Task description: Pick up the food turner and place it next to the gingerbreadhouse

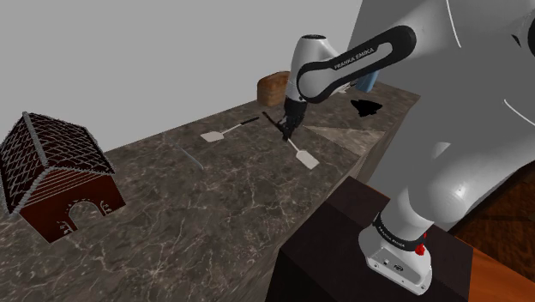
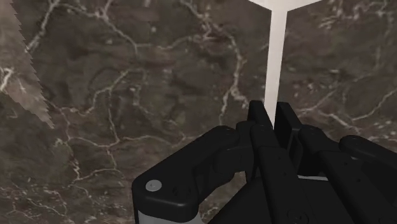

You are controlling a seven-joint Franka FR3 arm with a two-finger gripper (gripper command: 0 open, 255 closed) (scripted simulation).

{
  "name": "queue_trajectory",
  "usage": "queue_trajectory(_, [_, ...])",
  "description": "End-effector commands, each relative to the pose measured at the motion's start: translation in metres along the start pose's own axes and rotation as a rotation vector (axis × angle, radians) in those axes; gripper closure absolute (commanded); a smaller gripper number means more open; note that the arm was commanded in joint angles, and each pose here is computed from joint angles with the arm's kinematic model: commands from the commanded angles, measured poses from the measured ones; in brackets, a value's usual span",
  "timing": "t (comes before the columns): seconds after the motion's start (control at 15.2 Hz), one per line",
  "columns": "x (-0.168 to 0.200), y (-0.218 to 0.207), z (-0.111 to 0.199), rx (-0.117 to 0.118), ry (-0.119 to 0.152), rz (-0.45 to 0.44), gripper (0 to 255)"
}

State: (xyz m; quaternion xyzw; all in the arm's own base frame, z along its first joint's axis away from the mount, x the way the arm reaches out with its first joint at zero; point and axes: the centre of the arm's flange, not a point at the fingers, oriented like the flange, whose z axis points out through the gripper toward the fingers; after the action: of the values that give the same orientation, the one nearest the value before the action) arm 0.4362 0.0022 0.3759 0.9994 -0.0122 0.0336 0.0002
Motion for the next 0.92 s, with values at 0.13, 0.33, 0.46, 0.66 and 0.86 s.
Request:
queue_trajectory(0.13, [0.003, 0.000, -0.021, 0.000, -0.001, 0.000, 255])
queue_trajectory(0.33, [0.004, 0.000, -0.036, 0.000, -0.001, 0.000, 255])
queue_trajectory(0.46, [0.004, 0.000, -0.047, 0.000, -0.001, 0.000, 255])
queue_trajectory(0.66, [0.005, 0.000, -0.063, 0.000, -0.001, 0.000, 255])
queue_trajectory(0.86, [0.007, 0.000, -0.078, 0.000, -0.001, 0.000, 255])
